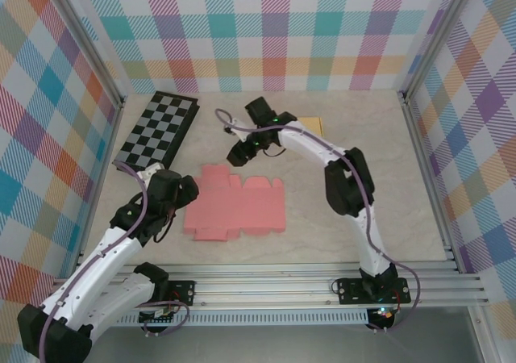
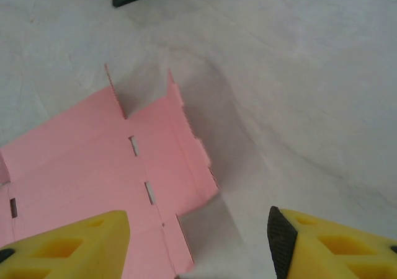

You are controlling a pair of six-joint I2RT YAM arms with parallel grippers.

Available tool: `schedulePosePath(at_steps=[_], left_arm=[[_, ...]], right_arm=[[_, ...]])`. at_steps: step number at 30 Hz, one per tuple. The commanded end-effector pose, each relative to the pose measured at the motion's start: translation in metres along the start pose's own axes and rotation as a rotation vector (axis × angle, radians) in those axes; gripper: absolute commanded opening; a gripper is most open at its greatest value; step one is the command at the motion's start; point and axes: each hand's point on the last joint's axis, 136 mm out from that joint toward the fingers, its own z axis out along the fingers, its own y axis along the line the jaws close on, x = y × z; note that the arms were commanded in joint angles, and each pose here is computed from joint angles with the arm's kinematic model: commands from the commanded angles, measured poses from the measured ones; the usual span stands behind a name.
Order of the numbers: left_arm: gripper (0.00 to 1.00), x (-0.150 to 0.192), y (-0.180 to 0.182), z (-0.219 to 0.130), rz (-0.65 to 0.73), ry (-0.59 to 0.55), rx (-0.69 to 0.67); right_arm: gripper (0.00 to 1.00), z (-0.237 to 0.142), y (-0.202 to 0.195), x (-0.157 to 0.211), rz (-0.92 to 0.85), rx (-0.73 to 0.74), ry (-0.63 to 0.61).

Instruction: Fold the paper box

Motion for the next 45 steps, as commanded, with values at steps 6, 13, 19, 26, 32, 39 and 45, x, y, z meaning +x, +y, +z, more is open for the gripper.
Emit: schedulePosePath(at_steps=[6,13,19,26,32,39,45], left_arm=[[0.93,0.008,0.011,0.004,-0.004,0.014,-0.020],[0.93,0.008,0.012,0.001,0.008,0.007,-0.011],[0.93,0.010,0.014,0.002,0.009,0.009,-0.015],[0.93,0.011,0.007,0.006,-0.003,0.015,0.011],[1.00,0.019,-0.042,0.018,0.037,0.089,0.219],[1.00,0.005,-0.086,0.026,0.041,0.076,0.416],[1.00,0.000,-0.115,0.036,0.009,0.114,0.575]], right_arm=[[0.62,0.056,0.027,0.008,-0.104,-0.159,0.110],[0.42,0.090,0.024,0.025,-0.109,-0.148,0.152],[0.00,0.066,0.026,-0.004,-0.125,-0.094,0.091],[0.00,-0.012,0.020,-0.050,-0.088,0.154,-0.088],[0.00,-0.094,0.008,-0.036,0.170,0.276,-0.287],[0.00,-0.167,0.010,0.011,0.343,0.210,-0.524],[0.00,-0.211,0.010,0.049,0.378,0.197,-0.635]])
